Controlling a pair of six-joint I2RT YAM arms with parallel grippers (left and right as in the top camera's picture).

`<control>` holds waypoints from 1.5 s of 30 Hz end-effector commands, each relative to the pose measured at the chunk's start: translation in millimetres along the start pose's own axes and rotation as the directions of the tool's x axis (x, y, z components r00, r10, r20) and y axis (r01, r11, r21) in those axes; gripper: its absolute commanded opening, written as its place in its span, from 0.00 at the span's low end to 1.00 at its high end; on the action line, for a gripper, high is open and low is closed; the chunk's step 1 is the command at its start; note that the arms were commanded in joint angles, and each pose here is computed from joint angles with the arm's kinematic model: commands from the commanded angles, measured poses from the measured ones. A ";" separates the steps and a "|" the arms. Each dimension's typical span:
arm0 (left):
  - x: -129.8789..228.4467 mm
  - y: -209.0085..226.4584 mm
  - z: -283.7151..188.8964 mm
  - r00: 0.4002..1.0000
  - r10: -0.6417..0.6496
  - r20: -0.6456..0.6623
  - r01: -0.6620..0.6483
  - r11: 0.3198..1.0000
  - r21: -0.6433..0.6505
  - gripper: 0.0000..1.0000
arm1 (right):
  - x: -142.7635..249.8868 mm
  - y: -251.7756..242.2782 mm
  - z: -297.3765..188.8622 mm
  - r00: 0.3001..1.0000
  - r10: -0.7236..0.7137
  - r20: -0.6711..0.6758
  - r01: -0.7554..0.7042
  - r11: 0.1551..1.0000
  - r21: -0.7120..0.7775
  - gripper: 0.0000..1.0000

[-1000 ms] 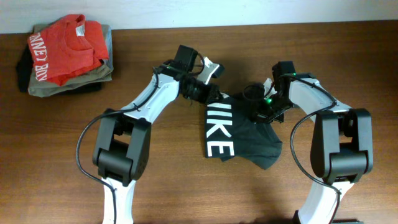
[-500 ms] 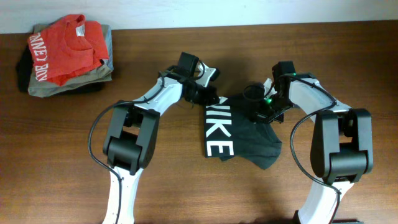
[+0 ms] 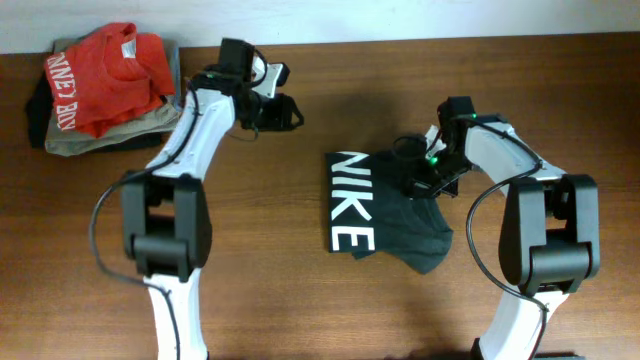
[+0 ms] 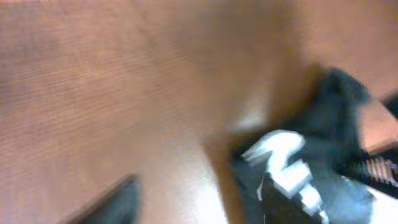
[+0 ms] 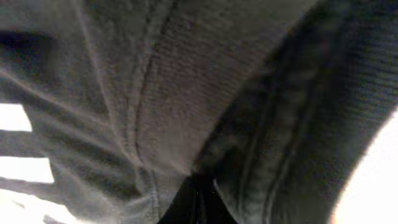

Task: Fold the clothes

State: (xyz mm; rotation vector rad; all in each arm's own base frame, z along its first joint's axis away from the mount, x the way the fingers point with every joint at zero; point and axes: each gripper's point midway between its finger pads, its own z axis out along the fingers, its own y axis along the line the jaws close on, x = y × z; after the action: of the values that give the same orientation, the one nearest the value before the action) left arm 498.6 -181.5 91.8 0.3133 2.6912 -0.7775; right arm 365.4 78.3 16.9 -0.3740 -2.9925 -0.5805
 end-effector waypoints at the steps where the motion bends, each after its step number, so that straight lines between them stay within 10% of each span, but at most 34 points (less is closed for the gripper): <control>1: 10.0 -33.0 -57.4 1.000 0.003 -0.025 -0.003 1.000 0.001 0.99 | -25.7 6.4 -55.5 0.993 -0.019 0.120 0.009 0.996 0.090 0.13; 4: 63.4 -29.4 -48.9 0.971 -0.098 -0.218 0.096 0.995 -0.018 0.99 | -39.0 21.0 -117.4 0.980 -0.042 0.197 0.013 0.990 0.143 0.99; 12: 148.3 -74.9 38.2 0.934 0.013 -0.356 0.051 0.984 0.170 0.99 | -77.5 -29.5 -215.1 0.906 0.070 0.417 -0.145 0.978 0.151 0.98; 30: 171.4 -82.4 115.4 0.928 -0.064 -0.368 0.151 0.966 0.212 0.99 | -65.8 -113.3 -239.6 0.866 0.269 0.421 -0.349 0.929 0.124 0.99; 40: 167.4 -81.3 114.8 0.929 -0.077 -0.363 0.161 0.965 0.208 0.05 | -65.8 -113.1 -239.6 0.866 0.269 0.421 -0.348 0.929 0.124 0.99; 45: 130.8 -53.1 106.5 0.957 -0.101 -0.272 0.139 0.983 0.124 0.01 | -65.8 -113.3 -239.6 0.866 0.269 0.421 -0.349 0.929 0.124 0.99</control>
State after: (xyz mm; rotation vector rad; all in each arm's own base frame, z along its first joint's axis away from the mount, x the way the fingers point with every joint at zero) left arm 357.1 -297.9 3.8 0.3959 2.9036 -1.2503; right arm 405.2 -126.1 181.1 -1.0369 -3.1862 -0.2073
